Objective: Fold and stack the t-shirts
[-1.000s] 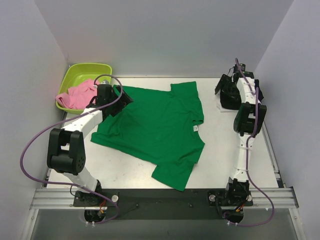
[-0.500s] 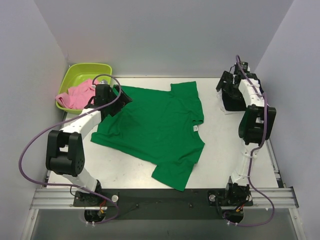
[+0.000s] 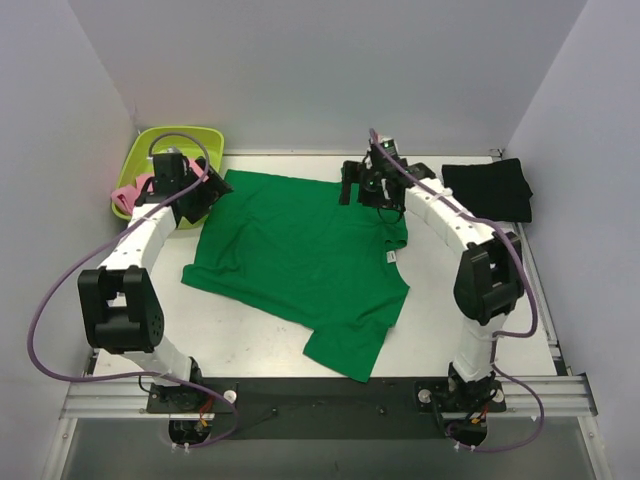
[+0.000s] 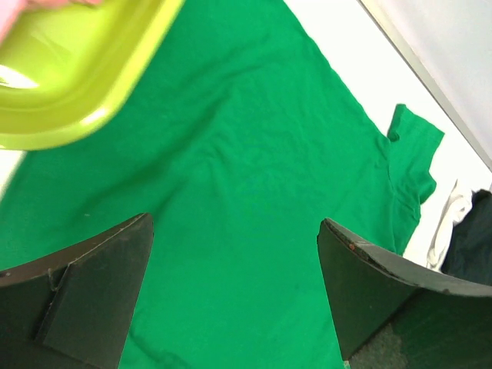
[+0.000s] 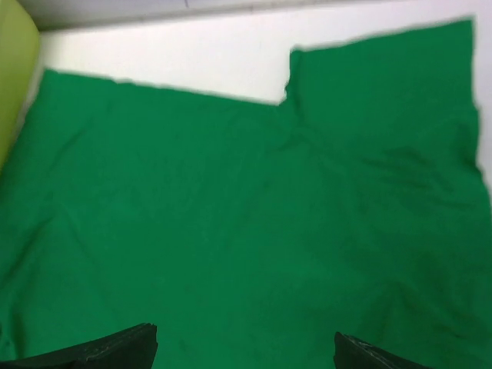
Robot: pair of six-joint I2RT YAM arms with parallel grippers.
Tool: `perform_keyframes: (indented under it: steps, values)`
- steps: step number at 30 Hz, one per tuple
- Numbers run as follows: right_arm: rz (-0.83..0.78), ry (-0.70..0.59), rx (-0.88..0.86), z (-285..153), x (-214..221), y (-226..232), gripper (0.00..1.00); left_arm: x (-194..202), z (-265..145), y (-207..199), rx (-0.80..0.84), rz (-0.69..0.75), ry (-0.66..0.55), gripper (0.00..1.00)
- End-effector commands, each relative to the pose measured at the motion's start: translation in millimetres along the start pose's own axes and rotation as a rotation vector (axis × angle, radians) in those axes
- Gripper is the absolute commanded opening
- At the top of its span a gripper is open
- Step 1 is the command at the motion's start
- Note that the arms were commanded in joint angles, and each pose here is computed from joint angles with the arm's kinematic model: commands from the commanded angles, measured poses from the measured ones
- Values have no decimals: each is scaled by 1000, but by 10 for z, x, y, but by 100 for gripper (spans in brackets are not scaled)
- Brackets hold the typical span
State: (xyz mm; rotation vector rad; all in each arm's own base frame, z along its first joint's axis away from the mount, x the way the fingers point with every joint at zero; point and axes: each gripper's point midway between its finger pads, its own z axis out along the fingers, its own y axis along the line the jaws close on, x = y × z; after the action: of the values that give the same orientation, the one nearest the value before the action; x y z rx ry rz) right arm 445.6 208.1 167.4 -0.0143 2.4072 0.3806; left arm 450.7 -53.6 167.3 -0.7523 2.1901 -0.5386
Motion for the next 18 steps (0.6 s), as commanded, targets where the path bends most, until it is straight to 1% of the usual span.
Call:
perform_keyframes:
  steps: [1, 6, 8, 18]
  values:
    - [30, 104, 31, 255, 404, 3, 100, -373, -286, 20, -10, 43, -50, 97]
    - [36, 161, 38, 424, 678, -29, 100, -371, -373, 39, 1, 47, -58, 97]
    - [36, 185, 44, 492, 760, -55, 100, -312, -373, 71, 1, 36, -45, 97]
    - [51, 291, 97, 838, 1126, -254, 100, -325, -432, 40, 22, 31, -66, 98]
